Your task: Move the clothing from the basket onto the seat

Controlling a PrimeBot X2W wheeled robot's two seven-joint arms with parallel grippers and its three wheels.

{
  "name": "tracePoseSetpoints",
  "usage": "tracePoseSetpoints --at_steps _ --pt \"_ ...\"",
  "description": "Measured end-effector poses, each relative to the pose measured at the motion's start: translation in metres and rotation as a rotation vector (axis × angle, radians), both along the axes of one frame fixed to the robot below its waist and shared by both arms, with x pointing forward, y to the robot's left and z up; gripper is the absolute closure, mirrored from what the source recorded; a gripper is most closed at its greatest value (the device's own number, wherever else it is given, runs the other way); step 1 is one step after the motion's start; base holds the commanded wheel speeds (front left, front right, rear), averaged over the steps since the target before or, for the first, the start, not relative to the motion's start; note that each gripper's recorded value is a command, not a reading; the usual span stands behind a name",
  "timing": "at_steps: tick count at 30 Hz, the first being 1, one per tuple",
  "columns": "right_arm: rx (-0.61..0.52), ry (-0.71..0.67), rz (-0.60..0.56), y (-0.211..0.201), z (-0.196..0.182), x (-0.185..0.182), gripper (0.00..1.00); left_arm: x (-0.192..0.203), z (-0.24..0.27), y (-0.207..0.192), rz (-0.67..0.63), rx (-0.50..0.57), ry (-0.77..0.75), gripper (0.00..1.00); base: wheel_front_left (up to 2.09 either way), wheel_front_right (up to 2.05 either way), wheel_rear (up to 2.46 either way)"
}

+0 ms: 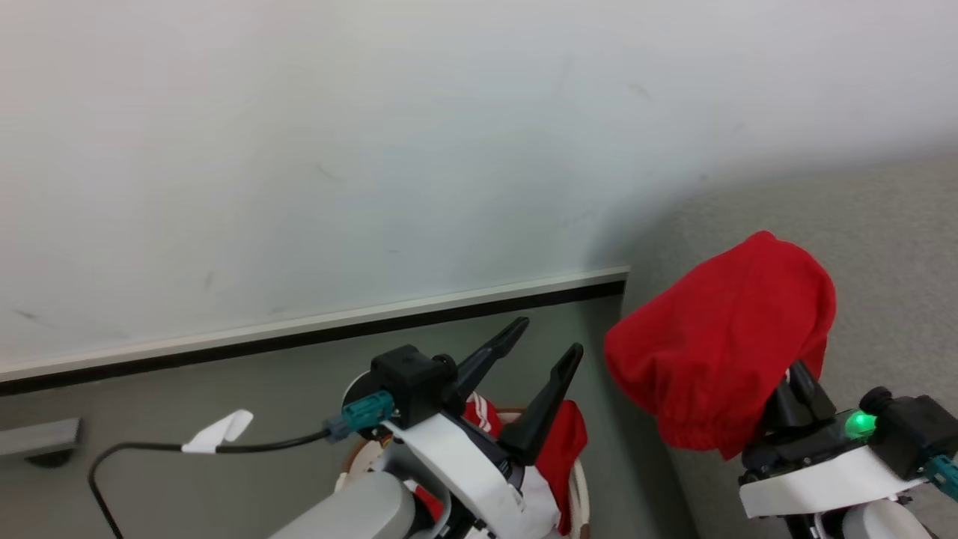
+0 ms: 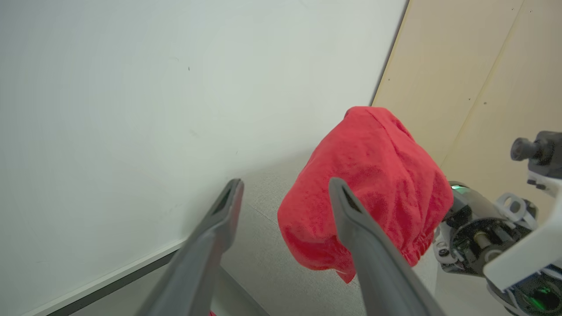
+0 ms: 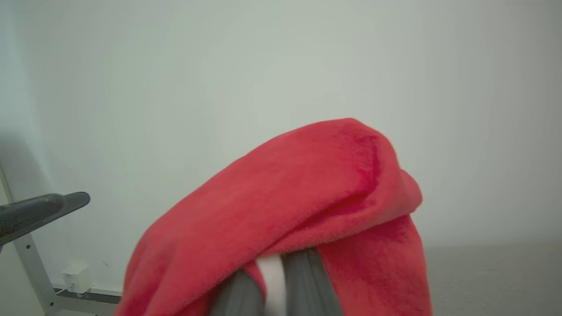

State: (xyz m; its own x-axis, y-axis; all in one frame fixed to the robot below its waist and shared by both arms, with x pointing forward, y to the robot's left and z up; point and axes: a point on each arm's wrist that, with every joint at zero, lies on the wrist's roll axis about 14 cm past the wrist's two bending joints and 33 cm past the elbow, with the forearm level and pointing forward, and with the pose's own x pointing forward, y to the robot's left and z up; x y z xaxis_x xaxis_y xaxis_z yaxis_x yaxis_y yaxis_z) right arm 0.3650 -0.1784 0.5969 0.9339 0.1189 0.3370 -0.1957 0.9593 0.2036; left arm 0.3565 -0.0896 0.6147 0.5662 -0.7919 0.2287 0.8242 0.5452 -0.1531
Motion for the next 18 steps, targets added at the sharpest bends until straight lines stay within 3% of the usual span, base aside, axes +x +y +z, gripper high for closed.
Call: tracePoseSetpoints --at_steps 9,18 --pt "-0.004 -0.018 -0.285 -0.092 0.006 -0.046 1.0 -0.022 -0.008 -0.055 -0.209 0.021 -0.039 0.0 0.0 0.0 0.0" --pt "-0.011 0.012 -0.429 -0.13 -0.002 -0.081 1.0 -0.033 -0.015 -0.088 -0.319 0.027 -0.088 0.0 0.0 0.0 0.0"
